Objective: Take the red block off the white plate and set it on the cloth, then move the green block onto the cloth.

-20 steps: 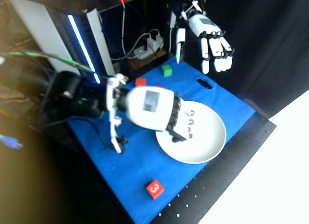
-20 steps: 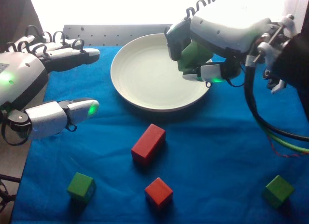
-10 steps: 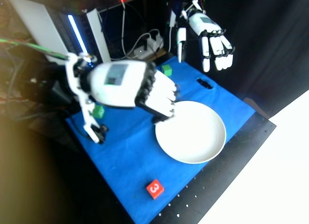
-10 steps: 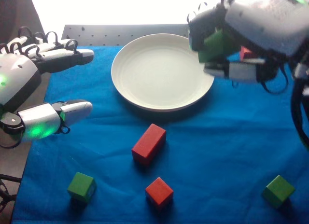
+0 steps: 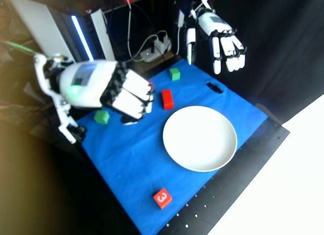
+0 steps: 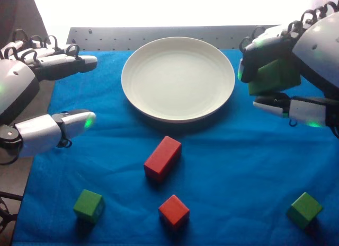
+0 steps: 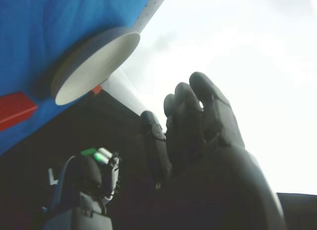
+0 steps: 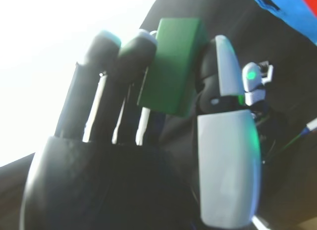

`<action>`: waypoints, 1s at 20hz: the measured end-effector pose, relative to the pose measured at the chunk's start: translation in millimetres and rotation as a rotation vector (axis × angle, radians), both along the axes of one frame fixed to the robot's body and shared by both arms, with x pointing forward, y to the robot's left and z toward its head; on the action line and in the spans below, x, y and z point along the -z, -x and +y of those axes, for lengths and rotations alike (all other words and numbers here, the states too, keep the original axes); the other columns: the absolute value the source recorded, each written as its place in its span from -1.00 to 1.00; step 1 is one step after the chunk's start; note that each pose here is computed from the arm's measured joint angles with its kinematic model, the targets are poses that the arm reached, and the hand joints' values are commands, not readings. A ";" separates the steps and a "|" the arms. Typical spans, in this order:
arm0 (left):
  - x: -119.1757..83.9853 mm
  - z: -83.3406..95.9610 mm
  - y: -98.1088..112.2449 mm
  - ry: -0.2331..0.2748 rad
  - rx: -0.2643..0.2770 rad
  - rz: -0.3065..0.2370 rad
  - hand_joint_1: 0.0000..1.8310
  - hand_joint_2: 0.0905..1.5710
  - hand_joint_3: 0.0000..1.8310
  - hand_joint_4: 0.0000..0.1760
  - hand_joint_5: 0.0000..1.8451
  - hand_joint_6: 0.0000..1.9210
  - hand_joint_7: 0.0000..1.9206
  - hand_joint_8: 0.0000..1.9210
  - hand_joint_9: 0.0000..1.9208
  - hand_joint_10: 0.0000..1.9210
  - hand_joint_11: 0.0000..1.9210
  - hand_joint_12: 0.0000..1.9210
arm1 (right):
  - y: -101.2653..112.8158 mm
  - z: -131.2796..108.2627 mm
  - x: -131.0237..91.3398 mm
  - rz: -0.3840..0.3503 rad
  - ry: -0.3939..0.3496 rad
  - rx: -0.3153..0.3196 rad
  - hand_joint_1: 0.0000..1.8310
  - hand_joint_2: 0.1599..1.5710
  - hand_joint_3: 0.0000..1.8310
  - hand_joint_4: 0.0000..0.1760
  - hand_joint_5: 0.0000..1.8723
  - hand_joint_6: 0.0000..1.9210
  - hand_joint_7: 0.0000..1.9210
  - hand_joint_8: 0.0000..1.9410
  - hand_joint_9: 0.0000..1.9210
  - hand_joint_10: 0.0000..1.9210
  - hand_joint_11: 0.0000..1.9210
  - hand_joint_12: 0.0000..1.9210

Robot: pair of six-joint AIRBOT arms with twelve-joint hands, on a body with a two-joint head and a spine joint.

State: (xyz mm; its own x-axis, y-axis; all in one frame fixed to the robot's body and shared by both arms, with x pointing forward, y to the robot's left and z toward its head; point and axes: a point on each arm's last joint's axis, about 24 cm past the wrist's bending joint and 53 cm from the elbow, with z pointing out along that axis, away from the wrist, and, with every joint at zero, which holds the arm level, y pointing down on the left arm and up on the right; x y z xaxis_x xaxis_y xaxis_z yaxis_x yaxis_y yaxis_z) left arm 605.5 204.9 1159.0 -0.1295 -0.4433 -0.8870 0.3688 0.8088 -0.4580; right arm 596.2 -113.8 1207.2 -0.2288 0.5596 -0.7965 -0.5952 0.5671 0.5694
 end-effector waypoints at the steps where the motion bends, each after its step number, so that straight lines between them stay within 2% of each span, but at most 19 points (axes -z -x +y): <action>1: -1.0 1.6 0.5 0.001 -0.004 -0.006 -0.46 0.41 -1.00 0.46 -0.48 -1.00 -0.68 -1.00 -0.71 -1.00 -1.00 -0.35 | 4.9 -2.9 -0.9 -0.004 -0.004 0.002 0.50 0.39 -1.00 -1.00 -0.10 0.05 -0.02 0.18 -0.07 0.45 -0.07 0.76; 2: -0.8 3.3 0.8 0.000 -0.008 -0.007 -0.46 0.41 -1.00 0.42 -0.48 -1.00 -0.69 -1.00 -0.72 -1.00 -1.00 -0.35 | 7.6 -4.6 0.2 -0.003 -0.003 0.003 0.50 0.40 -1.00 -1.00 -0.12 0.06 -0.03 0.20 -0.09 0.47 -0.06 0.77; 3: 0.0 6.9 0.9 -0.002 -0.018 -0.002 -0.47 0.41 -1.00 0.48 -0.49 -1.00 -0.70 -1.00 -0.72 -1.00 -1.00 -0.35 | 11.3 -6.3 4.2 0.006 0.004 0.002 0.50 0.41 -1.00 -1.00 -0.15 0.07 -0.03 0.19 -0.09 0.49 -0.04 0.77; 4: -0.2 8.2 0.9 -0.002 -0.022 -0.004 -0.47 0.42 -1.00 0.38 -0.48 -1.00 -0.70 -1.00 -0.71 -1.00 -1.00 -0.33 | 13.4 -6.2 7.1 0.015 0.010 0.000 0.50 0.42 -1.00 -1.00 -0.15 0.07 -0.04 0.22 -0.11 0.52 -0.07 0.79; 5: -0.4 9.7 1.0 -0.001 -0.027 -0.006 -0.48 0.41 -1.00 0.36 -0.48 -1.00 -0.69 -1.00 -0.71 -1.00 -1.00 -0.33 | 16.2 -5.3 9.0 0.023 0.012 -0.003 0.51 0.40 -1.00 -1.00 -0.13 0.04 -0.01 0.15 -0.08 0.48 -0.03 0.77; 6: -0.8 9.1 1.6 0.001 -0.026 -0.007 -0.48 0.41 -1.00 0.45 -0.49 -1.00 -0.69 -1.00 -0.71 -1.00 -1.00 -0.35 | 18.2 -5.5 9.2 0.023 0.009 -0.004 0.42 0.36 -1.00 -1.00 0.02 -0.13 0.09 0.18 0.13 0.51 0.05 0.81; 7: -0.8 8.0 3.2 0.003 -0.023 -0.008 -0.49 0.41 -1.00 0.52 -0.49 -1.00 -0.69 -1.00 -0.72 -1.00 -1.00 -0.36 | 21.3 -6.6 11.1 0.028 0.010 -0.005 0.41 0.35 -1.00 -1.00 0.06 -0.18 0.13 0.14 0.19 0.47 0.09 0.78; 8: -0.5 7.6 3.7 0.000 -0.020 -0.009 -0.48 0.40 -1.00 0.63 -0.48 -1.00 -0.69 -1.00 -0.72 -1.00 -1.00 -0.36 | 22.0 -7.9 13.4 0.031 0.015 -0.004 0.41 0.41 -1.00 -1.00 0.06 -0.13 0.16 0.08 0.19 0.39 0.09 0.70; 9: 0.1 9.2 3.3 0.001 -0.026 -0.006 -0.46 0.40 -1.00 0.63 -0.48 -1.00 -0.69 -1.00 -0.72 -1.00 -1.00 -0.33 | 22.9 -10.1 19.6 0.045 0.028 -0.001 0.41 0.43 -1.00 -1.00 0.04 -0.09 0.16 0.06 0.19 0.35 0.10 0.65; 10: 0.0 9.7 3.1 0.002 -0.028 -0.006 -0.47 0.41 -1.00 0.64 -0.49 -1.00 -0.69 -1.00 -0.71 -1.00 -1.00 -0.30 | 23.1 -11.4 23.4 0.055 0.035 0.002 0.40 0.44 -1.00 -1.00 -0.02 0.01 0.15 0.06 0.12 0.32 0.03 0.64; 11: -0.8 9.7 3.2 0.001 -0.027 -0.009 -0.48 0.42 -1.00 0.69 -0.50 -1.00 -0.69 -1.00 -0.70 -1.00 -1.00 -0.28 | 22.9 -12.1 25.6 0.062 0.038 0.004 0.37 0.45 -1.00 -1.00 -0.07 0.11 0.10 0.10 -0.03 0.36 -0.13 0.72; 12: -1.0 9.0 3.8 0.003 -0.025 -0.009 -0.51 0.42 -1.00 0.73 -0.50 -1.00 -0.70 -1.00 -0.71 -1.00 -1.00 -0.30 | 23.2 -12.8 27.6 0.067 0.041 0.005 0.40 0.32 -1.00 -1.00 -0.28 0.07 -0.14 0.14 -0.22 0.39 -0.33 0.76; 13: -1.3 8.6 4.0 0.002 -0.024 -0.011 -0.53 0.42 -1.00 0.72 -0.51 -1.00 -0.71 -1.00 -0.72 -1.00 -1.00 -0.30 | 22.9 -13.2 28.0 0.069 0.040 0.007 0.40 0.27 -1.00 -1.00 -0.37 0.07 -0.28 0.17 -0.36 0.41 -0.46 0.78; 14: -1.2 8.8 3.9 0.003 -0.025 -0.010 -0.53 0.41 -1.00 0.72 -0.51 -1.00 -0.72 -1.00 -0.73 -1.00 -1.00 -0.30 | 22.5 -13.4 28.5 0.072 0.038 0.010 0.32 0.20 -1.00 -1.00 -0.45 0.02 -0.42 0.11 -0.51 0.37 -0.63 0.84; 15: -1.6 9.1 3.8 0.003 -0.025 -0.011 -0.52 0.41 -1.00 0.74 -0.50 -1.00 -0.72 -1.00 -0.73 -1.00 -1.00 -0.30 | 22.6 -13.4 28.0 0.070 0.037 0.010 0.28 0.17 -1.00 -1.00 -0.49 -0.02 -0.48 0.05 -0.58 0.31 -0.70 0.84; 16: -1.7 9.1 3.8 0.003 -0.025 -0.011 -0.53 0.41 -1.00 0.78 -0.50 -1.00 -0.71 -1.00 -0.72 -1.00 -1.00 -0.29 | 22.6 -13.5 27.4 0.068 0.035 0.010 0.27 0.18 -1.00 -1.00 -0.56 -0.04 -0.56 0.00 -0.69 0.27 -0.86 0.87; 17: -1.6 9.3 3.7 0.003 -0.026 -0.011 -0.53 0.40 -1.00 0.74 -0.50 -1.00 -0.72 -1.00 -0.73 -1.00 -1.00 -0.31 | 22.6 -13.6 27.0 0.067 0.034 0.011 0.25 0.16 -1.00 -1.00 -0.62 -0.06 -0.66 -0.04 -0.78 0.25 -0.94 0.90; 19: -1.7 9.2 3.8 0.003 -0.026 -0.011 -0.53 0.41 -1.00 0.47 -0.49 -0.99 -0.71 -1.00 -0.73 -1.00 -1.00 -0.31 | 22.5 -13.7 27.0 0.067 0.034 0.011 0.26 0.13 -1.00 -1.00 -0.73 -0.07 -0.80 -0.06 -0.93 0.30 -1.00 0.92; 20: -1.7 9.2 3.8 0.003 -0.026 -0.012 -0.53 0.40 -1.00 0.68 -0.49 -0.99 -0.71 -1.00 -0.72 -1.00 -1.00 -0.31 | 22.5 -13.7 26.9 0.067 0.033 0.011 0.23 0.12 -1.00 -1.00 -0.75 -0.09 -0.81 -0.06 -0.94 0.29 -1.00 0.90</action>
State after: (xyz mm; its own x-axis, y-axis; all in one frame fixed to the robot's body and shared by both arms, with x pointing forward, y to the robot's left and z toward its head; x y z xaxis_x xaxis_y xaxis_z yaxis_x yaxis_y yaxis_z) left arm 601.7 214.1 1160.8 -0.1077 -0.4491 -0.8870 0.3531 0.8167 -0.4564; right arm 573.7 -127.6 1180.3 -0.2760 0.5360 -0.7979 -0.5500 0.5927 0.5884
